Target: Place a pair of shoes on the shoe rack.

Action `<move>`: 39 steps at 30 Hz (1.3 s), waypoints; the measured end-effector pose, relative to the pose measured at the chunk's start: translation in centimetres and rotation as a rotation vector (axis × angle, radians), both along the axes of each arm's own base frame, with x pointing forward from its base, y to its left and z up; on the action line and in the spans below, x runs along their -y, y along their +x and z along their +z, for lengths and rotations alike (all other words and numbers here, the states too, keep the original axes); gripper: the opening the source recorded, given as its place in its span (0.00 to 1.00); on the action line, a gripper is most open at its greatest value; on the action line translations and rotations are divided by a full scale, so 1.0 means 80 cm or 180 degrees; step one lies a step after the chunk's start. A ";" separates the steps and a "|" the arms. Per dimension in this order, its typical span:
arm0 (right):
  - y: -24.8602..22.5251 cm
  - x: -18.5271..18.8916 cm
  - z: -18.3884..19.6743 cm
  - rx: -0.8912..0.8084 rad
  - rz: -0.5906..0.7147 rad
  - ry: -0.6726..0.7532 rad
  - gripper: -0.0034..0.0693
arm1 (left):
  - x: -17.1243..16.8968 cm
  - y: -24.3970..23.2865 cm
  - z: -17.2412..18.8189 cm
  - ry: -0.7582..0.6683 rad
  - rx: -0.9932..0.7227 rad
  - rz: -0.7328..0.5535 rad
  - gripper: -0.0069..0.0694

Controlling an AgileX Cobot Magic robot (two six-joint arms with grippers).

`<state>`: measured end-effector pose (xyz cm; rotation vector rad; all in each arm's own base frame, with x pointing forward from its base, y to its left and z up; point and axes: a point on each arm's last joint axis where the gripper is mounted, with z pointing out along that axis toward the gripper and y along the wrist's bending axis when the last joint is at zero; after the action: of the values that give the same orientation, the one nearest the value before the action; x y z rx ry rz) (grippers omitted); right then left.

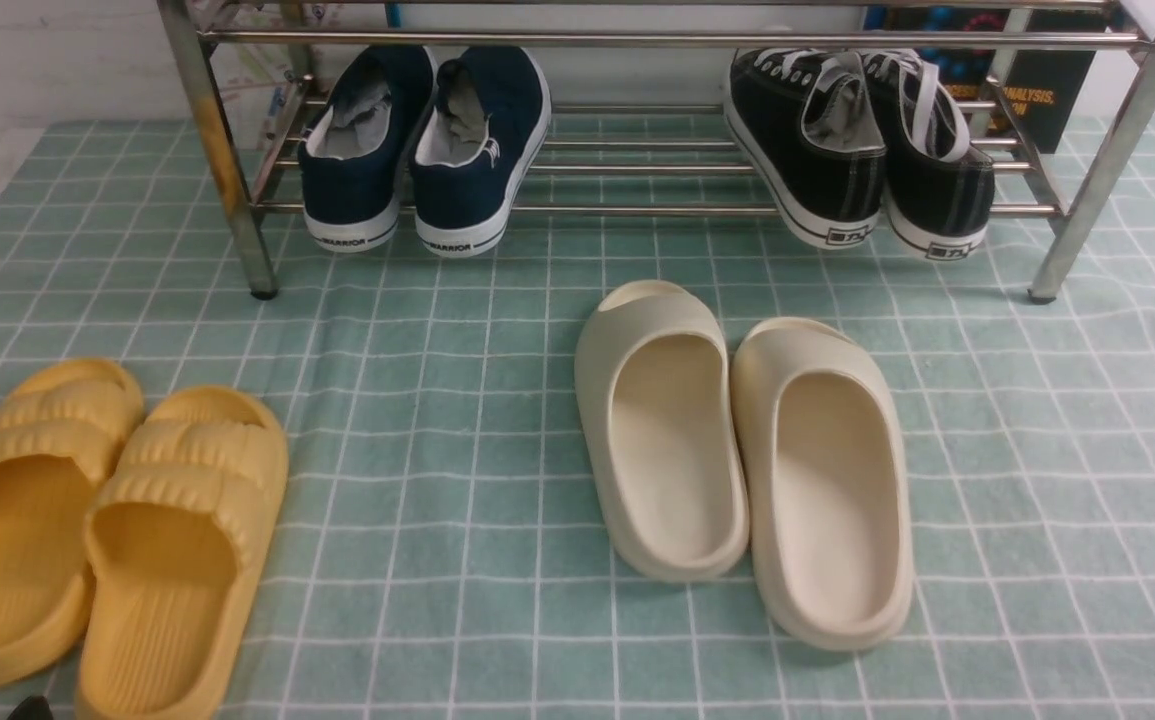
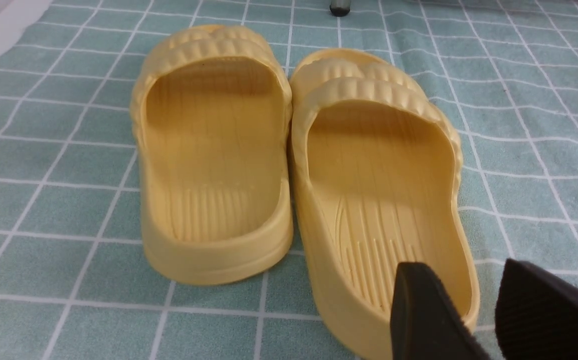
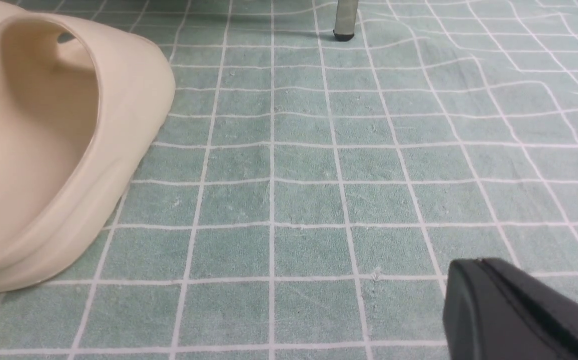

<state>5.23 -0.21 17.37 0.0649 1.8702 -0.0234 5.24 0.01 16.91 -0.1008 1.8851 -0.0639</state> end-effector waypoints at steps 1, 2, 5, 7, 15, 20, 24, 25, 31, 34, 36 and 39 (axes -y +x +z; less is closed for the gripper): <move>0.000 0.000 0.000 0.0000 0.0000 0.0000 0.06 | 0.000 0.000 0.000 0.0000 0.0000 0.0000 0.40; 0.000 0.000 0.000 0.0000 0.0000 0.0000 0.06 | 0.000 0.000 0.000 0.0000 0.0000 0.0000 0.40; 0.000 0.000 0.000 0.0000 0.0000 0.0000 0.06 | 0.000 0.000 0.000 0.0000 0.0000 0.0000 0.40; 0.000 0.000 0.000 0.0000 0.0000 0.0000 0.07 | 0.000 0.000 0.000 0.0000 0.0000 0.0000 0.40; 0.000 0.000 0.000 0.0000 0.0000 0.0000 0.07 | 0.000 0.000 0.000 0.0000 0.0000 0.0000 0.40; 0.000 0.000 0.000 0.0000 0.0000 0.0000 0.07 | 0.000 0.000 0.000 0.0000 0.0000 0.0000 0.40; 0.000 0.000 0.000 0.0000 0.0000 0.0000 0.07 | 0.000 0.000 0.000 0.0000 0.0000 0.0000 0.40; 0.000 0.000 0.000 0.0000 0.0000 0.0000 0.07 | 0.000 0.000 0.000 0.0000 0.0000 0.0000 0.40; 0.000 0.000 0.000 -0.0002 0.0000 0.0000 0.08 | 0.000 0.000 0.000 0.0000 0.0000 0.0000 0.40; 0.000 0.000 0.000 -0.0001 0.0000 0.0000 0.09 | 0.000 0.000 0.000 0.0000 0.0000 0.0000 0.40; 0.000 0.000 0.000 -0.0001 0.0000 0.0000 0.09 | 0.000 0.000 0.000 0.0000 0.0000 0.0000 0.40; 0.000 0.000 0.000 -0.0001 0.0000 0.0000 0.09 | 0.000 0.000 0.000 0.0000 0.0000 0.0000 0.40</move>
<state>5.23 -0.21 17.38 0.0648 1.8705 -0.0234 5.24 0.01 16.91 -0.1008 1.8851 -0.0639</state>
